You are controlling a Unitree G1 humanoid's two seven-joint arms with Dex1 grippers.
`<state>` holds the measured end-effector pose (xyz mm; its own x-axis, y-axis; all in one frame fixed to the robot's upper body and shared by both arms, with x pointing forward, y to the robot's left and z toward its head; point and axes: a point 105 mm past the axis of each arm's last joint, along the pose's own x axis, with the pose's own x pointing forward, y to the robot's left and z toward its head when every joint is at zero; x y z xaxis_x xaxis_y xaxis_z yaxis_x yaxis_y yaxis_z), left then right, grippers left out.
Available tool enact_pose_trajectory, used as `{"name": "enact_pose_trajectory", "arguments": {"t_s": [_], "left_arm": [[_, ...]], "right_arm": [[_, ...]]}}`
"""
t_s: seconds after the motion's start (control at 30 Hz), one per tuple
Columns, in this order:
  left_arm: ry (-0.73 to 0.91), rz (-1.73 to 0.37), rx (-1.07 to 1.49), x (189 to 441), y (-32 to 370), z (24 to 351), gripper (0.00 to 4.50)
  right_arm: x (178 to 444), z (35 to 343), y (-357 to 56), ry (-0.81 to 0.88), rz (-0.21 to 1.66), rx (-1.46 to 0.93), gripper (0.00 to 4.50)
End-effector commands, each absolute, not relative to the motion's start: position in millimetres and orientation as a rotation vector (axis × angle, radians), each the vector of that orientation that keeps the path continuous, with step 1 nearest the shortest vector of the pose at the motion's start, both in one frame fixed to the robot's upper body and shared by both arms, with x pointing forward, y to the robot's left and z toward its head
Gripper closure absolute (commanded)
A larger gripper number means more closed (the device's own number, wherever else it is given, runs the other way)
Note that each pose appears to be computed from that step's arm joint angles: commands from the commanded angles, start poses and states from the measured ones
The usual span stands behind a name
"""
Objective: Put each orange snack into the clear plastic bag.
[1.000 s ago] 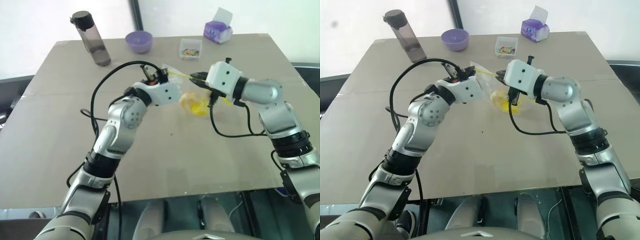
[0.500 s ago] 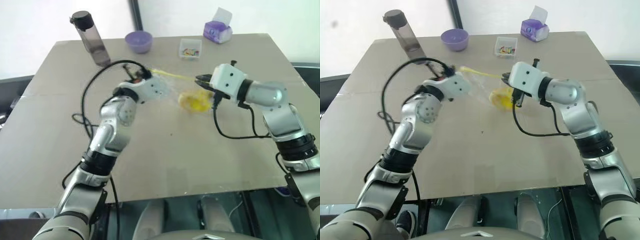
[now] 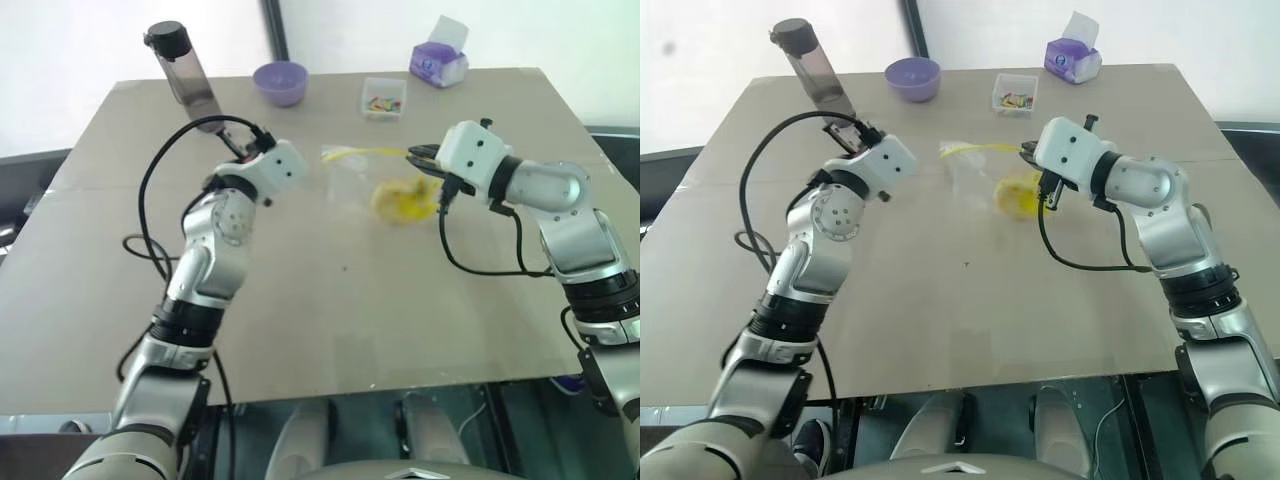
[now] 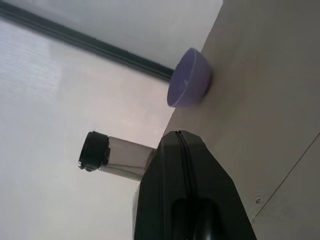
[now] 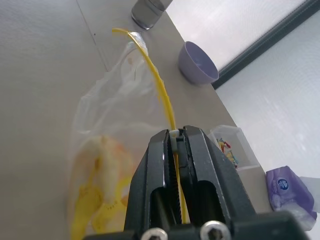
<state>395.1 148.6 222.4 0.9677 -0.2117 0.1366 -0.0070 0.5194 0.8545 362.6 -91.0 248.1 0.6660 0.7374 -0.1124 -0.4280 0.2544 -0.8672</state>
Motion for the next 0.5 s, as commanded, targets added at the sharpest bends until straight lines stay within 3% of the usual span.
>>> {"name": "enact_pose_trajectory", "arguments": {"t_s": [0.03,0.1,0.27,0.5], "left_arm": [[-0.388,-0.203,1.068,377.3,124.1,240.6,3.78],[-0.485,-0.293,1.105,365.3,103.5,243.5,3.13],[-0.591,-0.344,1.067,349.7,88.2,253.4,3.13],[-0.445,-0.387,1.099,363.6,88.9,225.2,3.13]], "right_arm": [[357.9,262.9,-90.1,-0.408,0.786,-1.038,4.50],[357.7,261.6,-89.2,-0.406,0.791,-1.036,4.50],[357.5,260.9,-88.8,-0.404,0.793,-1.033,4.50],[357.3,262.6,-87.8,-0.409,0.793,-1.031,4.50]]}}
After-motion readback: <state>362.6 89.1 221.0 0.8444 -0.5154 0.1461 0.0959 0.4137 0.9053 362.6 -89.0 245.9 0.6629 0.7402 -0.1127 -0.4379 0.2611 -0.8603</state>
